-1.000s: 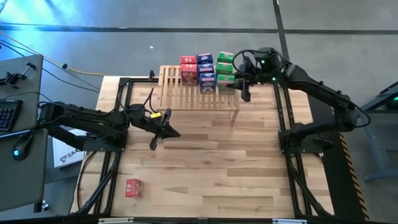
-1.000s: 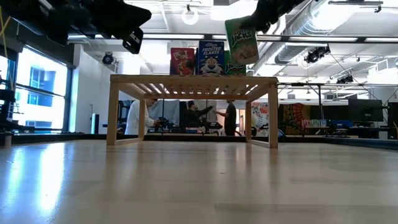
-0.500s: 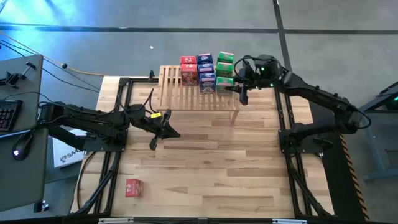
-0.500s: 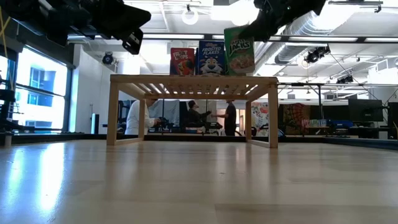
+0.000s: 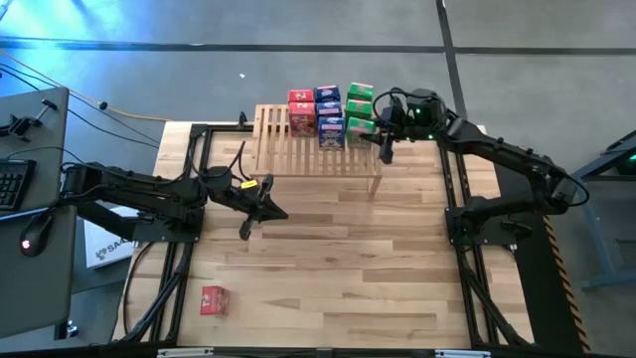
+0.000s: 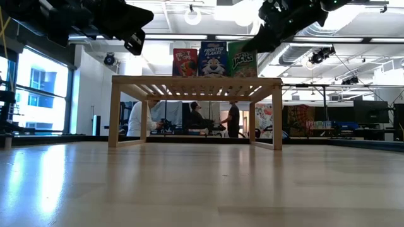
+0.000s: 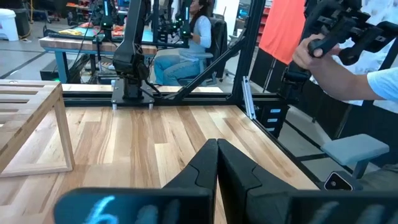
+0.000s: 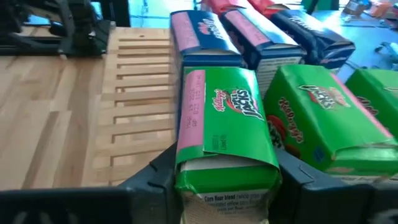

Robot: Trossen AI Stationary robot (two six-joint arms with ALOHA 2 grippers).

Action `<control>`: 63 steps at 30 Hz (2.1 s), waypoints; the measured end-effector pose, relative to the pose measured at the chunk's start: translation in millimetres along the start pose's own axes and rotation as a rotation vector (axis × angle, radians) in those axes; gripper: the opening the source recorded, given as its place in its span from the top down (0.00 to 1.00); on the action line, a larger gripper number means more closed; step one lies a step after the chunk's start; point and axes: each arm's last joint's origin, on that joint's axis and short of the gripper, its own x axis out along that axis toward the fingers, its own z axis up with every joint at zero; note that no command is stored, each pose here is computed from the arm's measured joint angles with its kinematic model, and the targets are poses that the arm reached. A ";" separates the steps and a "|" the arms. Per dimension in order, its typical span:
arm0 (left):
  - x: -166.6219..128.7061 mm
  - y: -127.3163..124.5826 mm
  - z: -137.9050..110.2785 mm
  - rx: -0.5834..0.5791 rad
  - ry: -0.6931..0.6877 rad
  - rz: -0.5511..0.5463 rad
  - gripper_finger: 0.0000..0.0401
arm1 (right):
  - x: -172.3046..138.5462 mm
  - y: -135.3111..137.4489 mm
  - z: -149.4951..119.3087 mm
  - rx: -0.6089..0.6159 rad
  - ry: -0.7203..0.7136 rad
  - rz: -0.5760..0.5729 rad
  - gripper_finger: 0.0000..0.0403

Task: Stack cereal on shelf
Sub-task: Put the green cereal box aligned with the other green cereal box on the shelf, then put the red cereal box aligned with the other red cereal boxes on the shelf

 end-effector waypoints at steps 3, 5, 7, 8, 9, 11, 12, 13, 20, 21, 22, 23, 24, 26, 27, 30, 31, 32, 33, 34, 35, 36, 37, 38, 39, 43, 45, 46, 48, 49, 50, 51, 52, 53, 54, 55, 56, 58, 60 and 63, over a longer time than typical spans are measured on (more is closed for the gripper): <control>0.0 0.0 0.1 -0.002 -0.001 0.002 1.00 | 0.0 -1.3 0.8 0.020 0.000 -0.041 0.59; 0.0 0.0 0.2 -0.002 -0.002 0.002 1.00 | 0.0 -1.7 1.3 0.021 -0.004 -0.049 0.53; 0.0 0.0 0.2 -0.002 -0.002 0.002 1.00 | 0.0 -2.2 1.3 0.020 0.000 -0.064 0.48; 0.0 0.0 0.2 -0.003 -0.002 0.002 1.00 | -0.1 -2.4 1.6 0.019 -0.002 -0.069 0.46; 0.0 0.0 0.2 -0.003 -0.002 0.002 1.00 | -0.5 -2.4 2.1 0.017 -0.006 -0.071 0.44; 0.0 0.0 0.2 -0.003 -0.002 0.002 1.00 | -2.4 -2.1 3.5 0.010 -0.016 -0.074 0.42; 0.0 0.0 0.2 -0.004 -0.002 0.002 1.00 | -4.1 -1.9 4.8 0.007 -0.025 -0.076 0.41; 0.0 0.0 0.2 -0.003 -0.002 0.002 1.00 | -6.9 -1.5 6.5 0.004 -0.036 -0.080 0.41; 0.0 0.1 0.1 -0.003 -0.001 0.002 1.00 | -53.1 17.8 24.6 -0.038 -0.126 -0.120 0.41; 0.0 0.1 0.1 -0.003 -0.001 0.002 1.00 | -60.6 21.4 25.0 -0.039 -0.114 -0.148 0.42; 0.0 0.1 0.1 -0.003 -0.001 0.002 1.00 | -66.8 24.4 23.8 -0.034 -0.090 -0.176 0.44; 0.0 0.1 0.1 -0.003 -0.001 0.002 1.00 | -71.0 26.7 21.3 -0.023 -0.058 -0.196 0.46; 0.0 0.1 0.1 -0.003 -0.002 0.005 1.00 | -73.0 28.3 18.2 0.002 -0.023 -0.209 0.49; 0.0 1.1 0.2 -0.018 -0.004 0.040 1.00 | -70.5 29.1 12.6 0.055 0.034 -0.206 0.57; -0.1 1.8 0.1 -0.028 -0.005 0.063 1.00 | -66.5 28.6 9.6 0.076 0.066 -0.207 0.61; -0.1 2.4 -0.4 -0.033 -0.001 0.077 1.00 | -49.4 24.8 3.0 0.111 0.138 -0.237 0.76; -0.1 2.4 -0.4 -0.033 -0.001 0.077 1.00 | -42.7 22.9 0.6 0.117 0.163 -0.255 0.81; -0.1 2.4 -0.5 -0.033 0.000 0.077 1.00 | -36.0 20.6 -1.1 0.121 0.179 -0.283 0.86; -0.1 2.3 -0.5 -0.033 0.000 0.076 1.00 | -29.6 18.2 -2.5 0.129 0.191 -0.309 0.91; -0.1 2.3 -0.5 -0.033 0.000 0.076 1.00 | -24.1 16.4 -4.2 0.133 0.204 -0.328 0.95; -0.1 2.3 -0.5 -0.033 0.000 0.076 1.00 | -19.5 15.3 -5.6 0.135 0.213 -0.334 0.97; -0.1 2.3 -0.6 -0.033 0.001 0.076 1.00 | -14.7 14.2 -6.7 0.135 0.217 -0.333 0.98; -0.1 2.3 -0.7 -0.033 0.001 0.076 1.00 | -10.5 13.3 -7.6 0.136 0.219 -0.332 0.98; -0.1 2.3 -0.7 -0.033 0.001 0.076 1.00 | -7.2 12.7 -8.3 0.138 0.220 -0.332 0.97; -0.1 2.3 -0.7 -0.034 0.002 0.076 1.00 | -4.4 12.1 -8.5 0.143 0.216 -0.333 0.95; -0.1 2.3 -1.0 -0.034 0.004 0.076 1.00 | 2.9 10.2 -9.1 0.154 0.205 -0.335 0.93; -0.1 2.3 -0.9 -0.034 0.004 0.076 1.00 | 4.7 9.6 -8.8 0.152 0.197 -0.337 0.94; -0.1 2.2 -1.0 -0.034 0.005 0.076 1.00 | 5.6 9.3 -8.4 0.152 0.192 -0.338 0.94; -0.1 2.3 -1.2 -0.035 0.007 0.076 1.00 | 6.7 8.9 -8.1 0.150 0.186 -0.339 0.95; -0.1 2.3 -1.2 -0.034 0.007 0.076 1.00 | 6.7 8.9 -8.0 0.148 0.185 -0.340 0.95; -0.1 2.3 -1.2 -0.035 0.007 0.076 1.00 | 6.7 8.7 -7.5 0.141 0.181 -0.341 0.95; -0.1 2.3 -1.3 -0.035 0.007 0.076 1.00 | 6.8 8.6 -7.2 0.135 0.179 -0.341 0.95; -0.1 2.3 -1.2 -0.035 0.007 0.076 1.00 | 6.5 8.6 -7.1 0.130 0.179 -0.341 0.95; -0.1 2.3 -1.4 -0.036 0.008 0.078 1.00 | 5.8 8.8 -6.8 0.125 0.179 -0.340 0.95; -0.1 2.6 -1.8 -0.038 0.012 0.087 1.00 | 4.0 9.5 -6.2 0.116 0.179 -0.338 0.95; -0.2 3.1 -2.7 -0.041 0.020 0.102 1.00 | 1.1 11.6 -5.4 0.104 0.182 -0.334 0.96; -0.3 3.5 -3.7 -0.042 0.029 0.114 1.00 | -2.8 14.1 -4.0 0.098 0.184 -0.336 0.96; -0.3 3.9 -4.8 -0.039 0.040 0.125 1.00 | -13.4 20.8 -0.7 0.082 0.185 -0.347 0.99; -0.4 4.0 -5.4 -0.021 0.047 0.127 1.00 | -23.6 29.8 2.5 0.060 0.177 -0.334 1.00; 0.2 2.6 -5.5 -0.004 0.048 0.124 1.00 | -28.4 46.3 -6.2 0.038 0.080 -0.305 1.00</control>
